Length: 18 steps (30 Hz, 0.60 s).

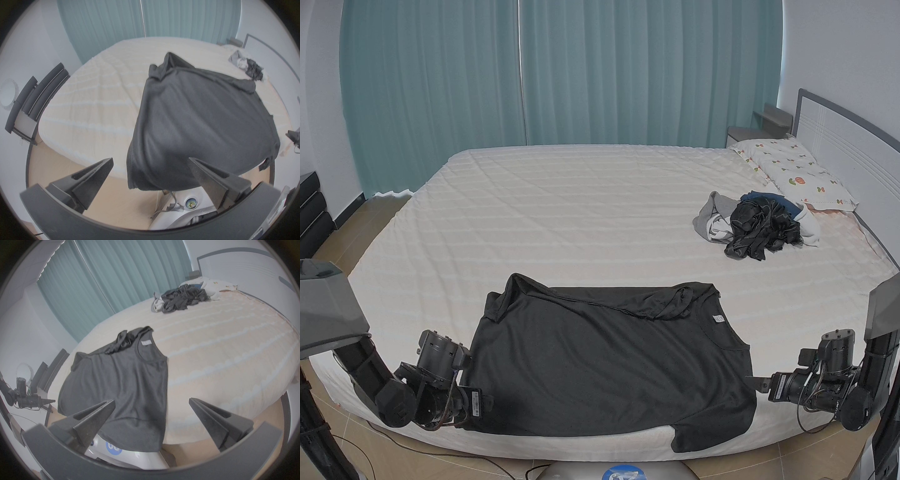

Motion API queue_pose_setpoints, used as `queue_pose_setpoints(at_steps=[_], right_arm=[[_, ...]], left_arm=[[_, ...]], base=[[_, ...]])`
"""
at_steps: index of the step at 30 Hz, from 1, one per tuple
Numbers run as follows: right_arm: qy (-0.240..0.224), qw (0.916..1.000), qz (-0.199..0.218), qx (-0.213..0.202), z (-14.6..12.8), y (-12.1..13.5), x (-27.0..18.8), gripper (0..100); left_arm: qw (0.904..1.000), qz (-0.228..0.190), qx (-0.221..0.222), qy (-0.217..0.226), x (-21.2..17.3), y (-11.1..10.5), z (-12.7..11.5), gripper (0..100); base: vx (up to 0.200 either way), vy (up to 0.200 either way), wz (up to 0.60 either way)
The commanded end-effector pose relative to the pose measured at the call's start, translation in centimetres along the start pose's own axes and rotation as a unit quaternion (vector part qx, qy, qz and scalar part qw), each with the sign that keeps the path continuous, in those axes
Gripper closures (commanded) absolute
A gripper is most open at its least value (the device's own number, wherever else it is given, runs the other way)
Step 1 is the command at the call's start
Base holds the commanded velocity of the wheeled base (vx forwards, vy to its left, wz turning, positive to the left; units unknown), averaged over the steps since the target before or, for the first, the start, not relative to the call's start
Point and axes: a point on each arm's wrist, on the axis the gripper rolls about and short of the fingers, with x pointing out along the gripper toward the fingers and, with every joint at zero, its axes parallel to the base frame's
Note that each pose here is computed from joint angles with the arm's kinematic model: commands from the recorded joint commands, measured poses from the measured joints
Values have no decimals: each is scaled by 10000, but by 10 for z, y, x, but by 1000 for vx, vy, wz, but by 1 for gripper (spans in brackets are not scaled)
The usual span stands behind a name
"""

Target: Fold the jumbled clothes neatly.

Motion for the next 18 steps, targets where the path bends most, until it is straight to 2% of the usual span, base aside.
queue_pose_setpoints(at_steps=[1,5,7,10,17,18], right_arm=[[-451,9988,163,86,15,6,-11,0],[-374,9990,188,165,13,7,-7,0],[-375,9989,203,201,13,8,-6,0],[-348,9989,207,217,12,8,-5,0],[-269,9991,287,180,9,12,-4,0],[-231,9992,277,198,8,12,-3,0]], left_arm=[[9972,-266,-258,-655,-23,0,23,0],[9927,-352,-797,-830,-22,-4,37,0],[9915,-386,-900,-858,-22,-6,39,0],[9897,-457,-1007,-913,-22,-7,44,0],[9900,-530,-1104,-704,-7,-11,44,0],[9888,-527,-1220,-685,-3,-13,46,0]], base=[[0,0,0],[0,0,0],[0,0,0],[200,0,0],[200,0,0],[200,0,0]])
